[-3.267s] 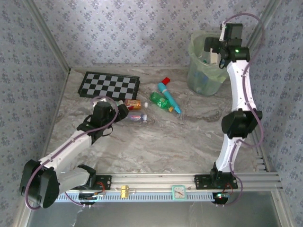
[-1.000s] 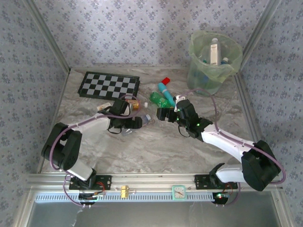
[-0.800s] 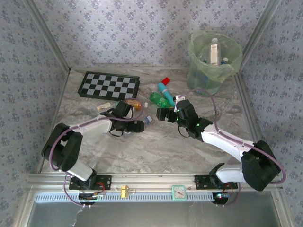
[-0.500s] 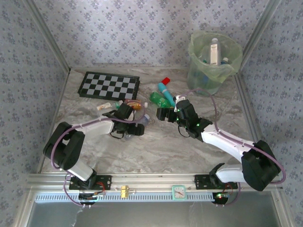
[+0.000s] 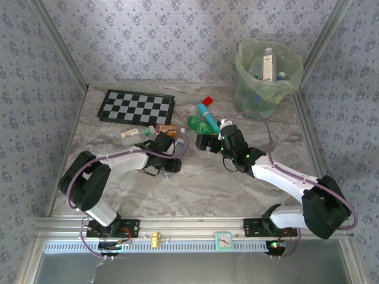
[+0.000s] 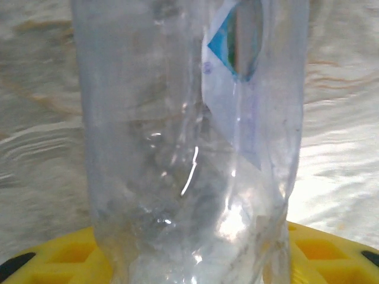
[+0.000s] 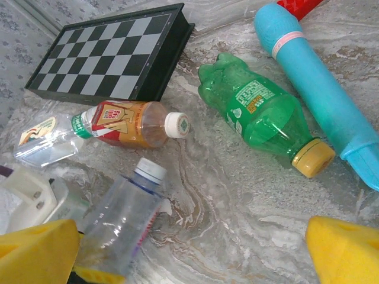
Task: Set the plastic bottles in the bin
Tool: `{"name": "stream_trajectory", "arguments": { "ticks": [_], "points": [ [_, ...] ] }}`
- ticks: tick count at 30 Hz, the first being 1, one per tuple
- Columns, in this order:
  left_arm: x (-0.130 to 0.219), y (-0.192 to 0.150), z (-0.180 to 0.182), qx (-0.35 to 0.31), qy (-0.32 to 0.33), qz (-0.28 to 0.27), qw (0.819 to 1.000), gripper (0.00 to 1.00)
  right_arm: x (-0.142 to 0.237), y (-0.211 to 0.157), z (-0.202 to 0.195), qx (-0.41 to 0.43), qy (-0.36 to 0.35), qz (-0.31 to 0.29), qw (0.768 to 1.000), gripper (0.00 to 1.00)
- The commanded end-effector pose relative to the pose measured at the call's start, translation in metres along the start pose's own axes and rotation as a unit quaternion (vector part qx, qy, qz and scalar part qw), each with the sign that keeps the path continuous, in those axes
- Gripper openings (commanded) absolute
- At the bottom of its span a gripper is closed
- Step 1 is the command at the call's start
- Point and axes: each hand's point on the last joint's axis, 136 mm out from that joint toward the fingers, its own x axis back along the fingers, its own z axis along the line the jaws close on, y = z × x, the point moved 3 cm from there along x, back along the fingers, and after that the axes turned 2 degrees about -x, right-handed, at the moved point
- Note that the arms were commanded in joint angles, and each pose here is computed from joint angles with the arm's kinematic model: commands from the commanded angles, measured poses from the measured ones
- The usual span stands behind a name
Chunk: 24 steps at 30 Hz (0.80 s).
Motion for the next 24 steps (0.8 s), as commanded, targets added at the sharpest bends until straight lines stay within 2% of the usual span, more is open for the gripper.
{"name": "stream_trajectory", "arguments": {
  "ticks": [1,8,12,18,24],
  "points": [
    [0.023,0.026,-0.031,-0.017,-0.064,-0.08,0.995,0.52,-0.003,0.006,0.007,-0.021,0.022,0.002,1.0,1.0],
    [0.058,0.052,-0.058,0.004,-0.158,-0.202,0.966,0.51,-0.004,0.017,0.023,-0.062,0.091,-0.002,0.994,1.0],
    [0.077,0.061,-0.07,0.002,-0.195,-0.246,0.949,0.5,-0.002,0.022,0.039,-0.071,0.152,-0.004,0.986,0.98],
    [0.089,0.065,-0.087,-0.01,-0.237,-0.26,0.936,0.5,-0.004,0.024,0.054,-0.074,0.21,-0.004,0.975,0.97],
    [0.09,0.058,-0.102,-0.031,-0.256,-0.25,0.933,0.5,-0.012,0.02,0.053,-0.083,0.219,0.003,0.972,0.92]
  ]
}}
